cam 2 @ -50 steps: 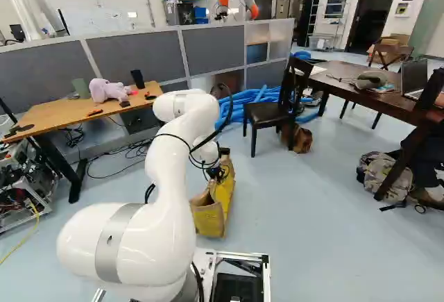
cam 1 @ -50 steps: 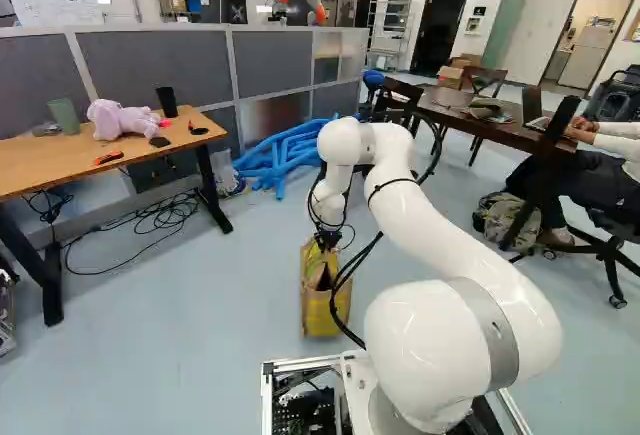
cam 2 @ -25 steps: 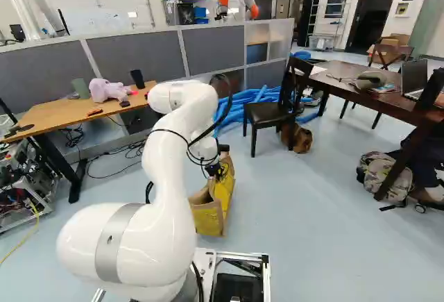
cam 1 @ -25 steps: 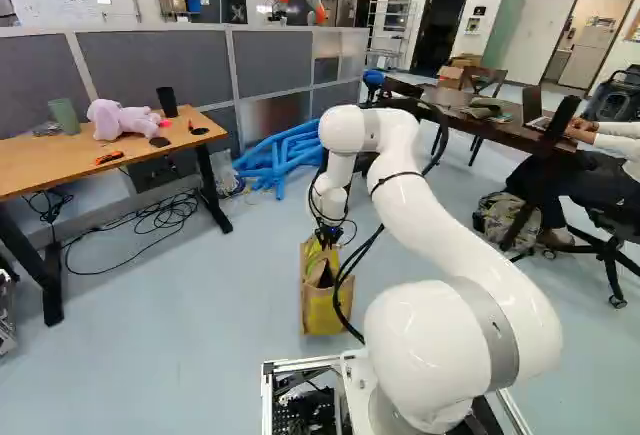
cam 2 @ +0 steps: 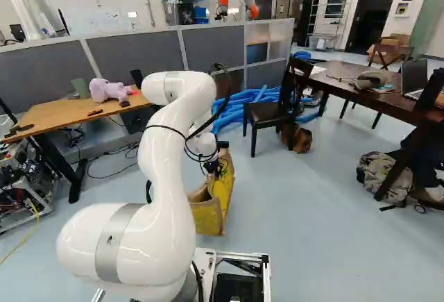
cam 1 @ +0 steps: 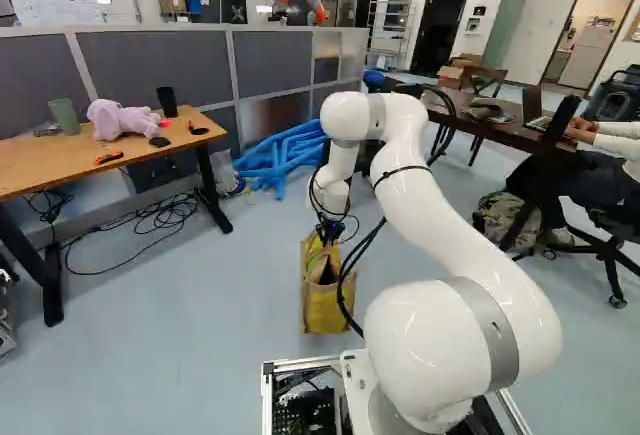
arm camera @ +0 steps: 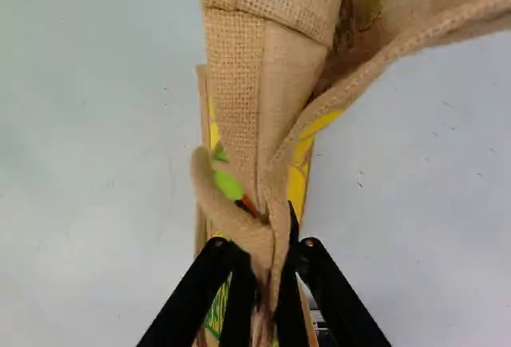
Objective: Pick up the bag on the ground and place it on the table
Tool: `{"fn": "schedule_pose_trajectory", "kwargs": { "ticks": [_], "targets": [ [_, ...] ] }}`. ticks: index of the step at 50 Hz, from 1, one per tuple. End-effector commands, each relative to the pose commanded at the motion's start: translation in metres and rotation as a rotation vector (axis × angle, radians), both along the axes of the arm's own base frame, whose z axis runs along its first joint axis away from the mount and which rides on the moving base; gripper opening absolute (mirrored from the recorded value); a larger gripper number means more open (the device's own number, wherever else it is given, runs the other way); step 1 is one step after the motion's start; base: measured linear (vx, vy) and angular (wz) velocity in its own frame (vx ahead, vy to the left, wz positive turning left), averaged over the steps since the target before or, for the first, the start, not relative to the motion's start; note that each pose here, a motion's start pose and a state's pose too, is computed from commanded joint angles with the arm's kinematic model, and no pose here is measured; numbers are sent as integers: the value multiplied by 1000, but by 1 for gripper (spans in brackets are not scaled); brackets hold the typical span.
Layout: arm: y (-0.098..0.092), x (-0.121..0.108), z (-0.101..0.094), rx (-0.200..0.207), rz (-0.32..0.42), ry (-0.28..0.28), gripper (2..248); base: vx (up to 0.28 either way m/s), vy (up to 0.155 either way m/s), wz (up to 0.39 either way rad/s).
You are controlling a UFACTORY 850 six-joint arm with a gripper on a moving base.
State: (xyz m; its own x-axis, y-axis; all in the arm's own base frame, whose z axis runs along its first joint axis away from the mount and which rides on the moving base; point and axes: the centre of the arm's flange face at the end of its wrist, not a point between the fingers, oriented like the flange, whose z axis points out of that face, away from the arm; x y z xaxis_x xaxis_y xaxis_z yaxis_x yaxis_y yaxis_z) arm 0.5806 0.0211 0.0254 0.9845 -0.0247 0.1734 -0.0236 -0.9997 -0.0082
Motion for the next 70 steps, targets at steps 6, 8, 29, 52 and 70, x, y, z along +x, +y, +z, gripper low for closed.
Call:
{"fn": "schedule_pose_trajectory", "kwargs": {
  "ticks": [6,8,29,52,70],
  "targets": [
    [0,-1,9,0,0,-4,28,0,0,0],
    [0,-2,12,0,0,-6,28,0,0,0],
    [0,-9,44,1,0,-21,28,0,0,0],
    [0,-23,78,2,1,-20,28,0,0,0],
    [0,-36,104,3,2,-10,28,0,0,0]
  ]
}}
